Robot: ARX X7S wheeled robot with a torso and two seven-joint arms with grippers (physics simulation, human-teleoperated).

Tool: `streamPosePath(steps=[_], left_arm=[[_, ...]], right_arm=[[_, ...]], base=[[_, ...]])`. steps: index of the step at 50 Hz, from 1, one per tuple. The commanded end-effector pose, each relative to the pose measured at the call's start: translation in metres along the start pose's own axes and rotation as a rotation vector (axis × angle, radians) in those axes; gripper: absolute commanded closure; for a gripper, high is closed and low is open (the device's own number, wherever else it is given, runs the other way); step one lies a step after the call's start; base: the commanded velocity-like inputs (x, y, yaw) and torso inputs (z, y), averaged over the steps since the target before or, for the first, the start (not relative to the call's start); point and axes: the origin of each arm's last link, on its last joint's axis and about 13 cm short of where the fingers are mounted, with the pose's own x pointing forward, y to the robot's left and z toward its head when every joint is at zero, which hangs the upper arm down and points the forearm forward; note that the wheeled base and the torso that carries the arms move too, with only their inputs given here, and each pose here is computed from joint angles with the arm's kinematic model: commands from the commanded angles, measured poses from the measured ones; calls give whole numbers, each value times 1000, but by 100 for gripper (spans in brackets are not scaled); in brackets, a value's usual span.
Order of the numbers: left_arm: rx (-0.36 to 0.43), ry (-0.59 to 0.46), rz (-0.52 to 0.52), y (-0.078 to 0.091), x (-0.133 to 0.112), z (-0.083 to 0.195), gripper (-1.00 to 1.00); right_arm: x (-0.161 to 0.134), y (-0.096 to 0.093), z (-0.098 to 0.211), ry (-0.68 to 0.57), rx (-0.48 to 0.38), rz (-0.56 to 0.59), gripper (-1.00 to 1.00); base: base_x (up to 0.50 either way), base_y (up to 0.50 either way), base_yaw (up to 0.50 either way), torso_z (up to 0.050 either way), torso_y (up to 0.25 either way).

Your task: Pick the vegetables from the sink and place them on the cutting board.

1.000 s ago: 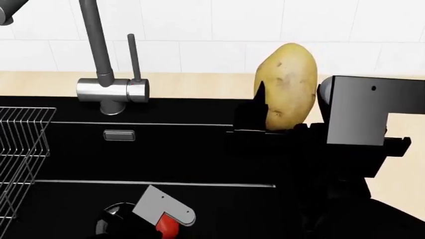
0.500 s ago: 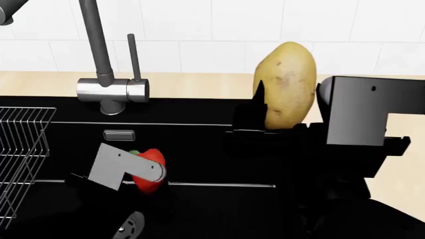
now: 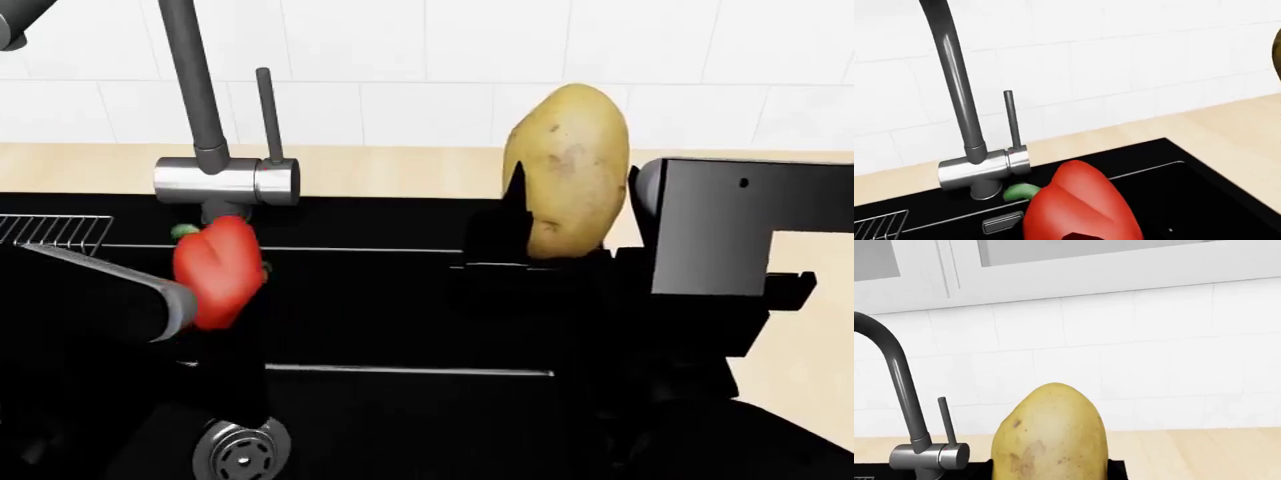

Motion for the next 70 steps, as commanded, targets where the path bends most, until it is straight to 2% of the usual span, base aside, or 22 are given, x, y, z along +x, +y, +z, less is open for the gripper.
streamPosePath(steps=[1,7,22,31,38,45,70], left_arm=[[-50,-83,21,12,-22,32,100],[-63,-78,23,12,-22,28,100],[-59,-68,40,14,-19,26,100],[-50,-70,46,17,-19,29,100],[-60,-88,49,20,-13,34,100],[-73,-87,55,23,-14,32,100],[-84,-102,59,23,-10,33,100]], right_arm=[[2,0,-5,-24,-30,22,100],[0,2,-4,-6,-38,26,100],[-6,1,3,-13,-42,19,100],[-6,-7,2,-27,-52,-7,100],[-5,-18,7,-68,-46,-64,100],[1,-23,-4,-43,-59,-70,100],[-1,-23,-5,-12,-74,-46,100]], base=[[0,0,0,0,0],[0,0,0,0,0],[-450,0,0,0,0],[-462,-65,0,0,0],[-103,-377,0,0,0],[1,-479,0,0,0],[9,-500,0,0,0]])
